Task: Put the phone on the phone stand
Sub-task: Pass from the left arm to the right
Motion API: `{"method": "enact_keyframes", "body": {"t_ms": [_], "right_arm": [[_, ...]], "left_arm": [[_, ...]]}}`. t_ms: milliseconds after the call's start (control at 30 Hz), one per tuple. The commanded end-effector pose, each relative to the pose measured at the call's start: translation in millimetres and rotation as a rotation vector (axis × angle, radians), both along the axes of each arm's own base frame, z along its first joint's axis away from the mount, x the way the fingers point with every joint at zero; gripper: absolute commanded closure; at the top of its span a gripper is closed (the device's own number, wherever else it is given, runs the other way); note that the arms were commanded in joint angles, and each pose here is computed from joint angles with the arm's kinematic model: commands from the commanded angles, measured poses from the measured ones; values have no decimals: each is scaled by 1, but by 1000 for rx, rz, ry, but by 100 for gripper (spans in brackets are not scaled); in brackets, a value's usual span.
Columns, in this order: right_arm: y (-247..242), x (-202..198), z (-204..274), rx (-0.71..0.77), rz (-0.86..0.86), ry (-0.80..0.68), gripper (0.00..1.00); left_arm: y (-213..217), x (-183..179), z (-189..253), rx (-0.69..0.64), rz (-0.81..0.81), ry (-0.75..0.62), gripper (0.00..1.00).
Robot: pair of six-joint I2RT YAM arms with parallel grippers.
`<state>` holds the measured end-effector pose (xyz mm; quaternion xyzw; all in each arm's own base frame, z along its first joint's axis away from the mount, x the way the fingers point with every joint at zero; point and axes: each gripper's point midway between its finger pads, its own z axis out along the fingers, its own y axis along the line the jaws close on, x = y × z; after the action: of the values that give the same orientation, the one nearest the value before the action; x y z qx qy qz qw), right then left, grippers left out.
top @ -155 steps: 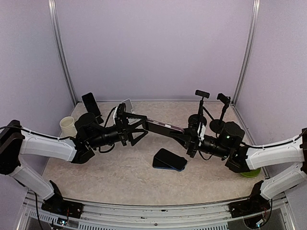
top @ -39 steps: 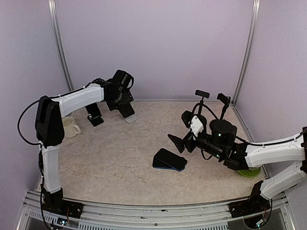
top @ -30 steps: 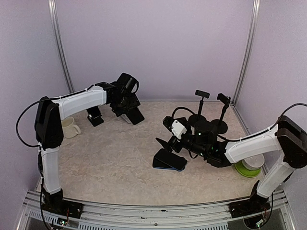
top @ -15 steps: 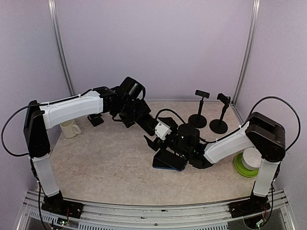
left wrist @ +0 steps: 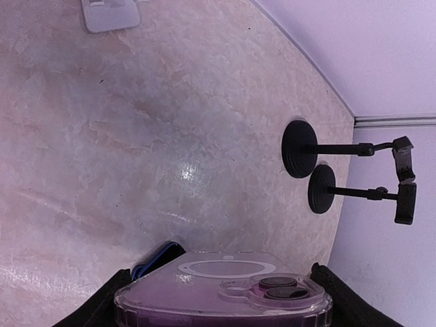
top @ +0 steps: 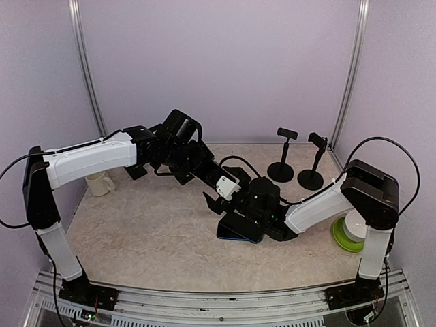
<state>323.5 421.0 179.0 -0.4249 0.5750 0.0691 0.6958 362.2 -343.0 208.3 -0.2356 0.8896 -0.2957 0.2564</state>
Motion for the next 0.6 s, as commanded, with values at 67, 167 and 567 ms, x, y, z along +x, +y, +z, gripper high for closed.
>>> {"method": "enact_keyframes", "body": {"t_ms": [67,167,567], "right_arm": [[6,5,8,7,-56,-42,1],[7,7,5,-16,-77,-56,1],[9,12,1,-84,-183,-142,10]], "left_arm": [[-11,-5,31,-108,-11,-51,64],[-13,-8,29,-121,-18,-41,64],[-17,-13,30,-139,-22,-36,64]]}}
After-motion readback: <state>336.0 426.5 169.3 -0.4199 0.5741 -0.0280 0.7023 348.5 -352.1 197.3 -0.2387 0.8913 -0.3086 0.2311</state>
